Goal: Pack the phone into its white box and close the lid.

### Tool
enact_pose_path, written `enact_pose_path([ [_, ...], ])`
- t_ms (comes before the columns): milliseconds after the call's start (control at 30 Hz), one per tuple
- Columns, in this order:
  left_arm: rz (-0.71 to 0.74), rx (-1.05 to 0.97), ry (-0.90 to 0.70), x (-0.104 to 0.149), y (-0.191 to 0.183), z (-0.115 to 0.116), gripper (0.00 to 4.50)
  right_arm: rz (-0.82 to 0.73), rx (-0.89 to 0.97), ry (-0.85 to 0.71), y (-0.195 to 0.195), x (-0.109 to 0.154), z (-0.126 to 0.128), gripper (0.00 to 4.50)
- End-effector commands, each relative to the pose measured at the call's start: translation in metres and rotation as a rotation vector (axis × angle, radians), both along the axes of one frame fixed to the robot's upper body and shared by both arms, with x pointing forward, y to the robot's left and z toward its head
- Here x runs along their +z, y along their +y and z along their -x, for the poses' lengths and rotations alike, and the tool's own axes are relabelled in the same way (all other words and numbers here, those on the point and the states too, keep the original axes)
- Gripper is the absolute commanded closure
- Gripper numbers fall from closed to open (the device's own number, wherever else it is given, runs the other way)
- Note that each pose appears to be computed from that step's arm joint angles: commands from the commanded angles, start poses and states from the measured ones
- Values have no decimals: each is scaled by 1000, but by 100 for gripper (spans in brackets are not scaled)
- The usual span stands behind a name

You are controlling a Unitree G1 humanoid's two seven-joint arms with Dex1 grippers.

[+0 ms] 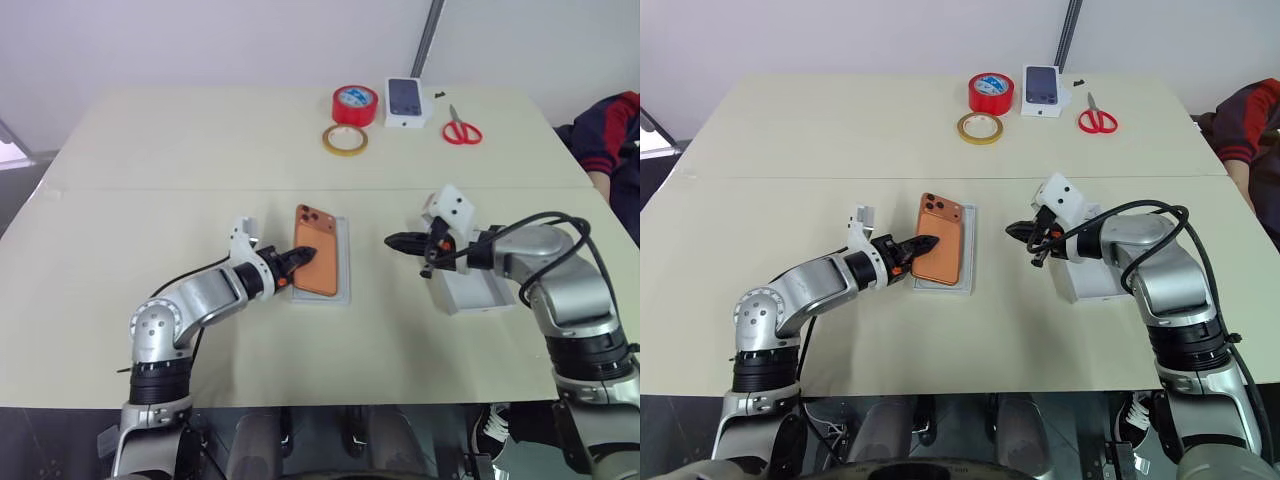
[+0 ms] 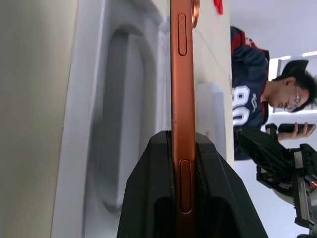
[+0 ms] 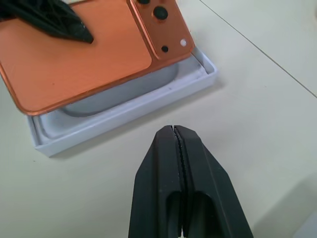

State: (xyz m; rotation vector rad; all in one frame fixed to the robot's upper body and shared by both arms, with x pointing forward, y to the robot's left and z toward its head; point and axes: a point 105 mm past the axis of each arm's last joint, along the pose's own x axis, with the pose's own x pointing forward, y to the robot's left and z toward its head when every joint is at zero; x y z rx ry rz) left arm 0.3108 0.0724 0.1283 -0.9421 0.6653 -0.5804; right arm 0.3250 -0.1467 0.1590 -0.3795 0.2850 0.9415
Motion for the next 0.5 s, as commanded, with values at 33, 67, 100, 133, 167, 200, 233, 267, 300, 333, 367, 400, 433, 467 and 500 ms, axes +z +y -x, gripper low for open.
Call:
enact_pose_path([
  [33, 16, -23, -58, 13, -7, -4, 447, -11, -5, -66, -3, 16, 0, 450],
  [67, 15, -25, -58, 13, -7, -5, 447, -11, -7, -67, -3, 16, -1, 450],
  [100, 15, -27, -58, 13, -7, -6, 447, -11, -8, -67, -3, 16, -1, 450],
  [133, 14, -29, -58, 13, -8, -7, 447, -10, -10, -66, -4, 15, -1, 450],
  [167, 12, -31, -58, 12, -8, -7, 447, -7, -12, -65, -5, 14, -1, 450],
  [200, 10, -33, -58, 12, -9, -7, 447, -3, -15, -64, -7, 14, -1, 450],
  [233, 4, -35, -59, 11, -9, -8, 447, 0, -18, -64, -9, 13, -1, 450],
  [267, 0, -35, -59, 10, -9, -8, 447, 1, -21, -64, -10, 13, -1, 450],
  [300, -2, -36, -59, 10, -10, -8, 447, 0, -26, -64, -12, 13, -2, 450],
  [333, -3, -40, -59, 9, -10, -8, 447, 1, -32, -65, -14, 13, -2, 450],
  [367, -4, -44, -61, 9, -11, -8, 447, 4, -35, -66, -15, 13, -3, 450],
  [400, -3, -53, -63, 9, -12, -7, 401, 5, -36, -67, -16, 13, -3, 450],
  [433, -3, -61, -67, 10, -13, -6, 347, 5, -37, -68, -16, 14, -4, 450],
  [467, -3, -65, -69, 10, -14, -6, 317, 5, -38, -69, -17, 14, -4, 450],
  [500, -4, -68, -70, 10, -14, -6, 265, 6, -39, -70, -17, 14, -4, 450],
])
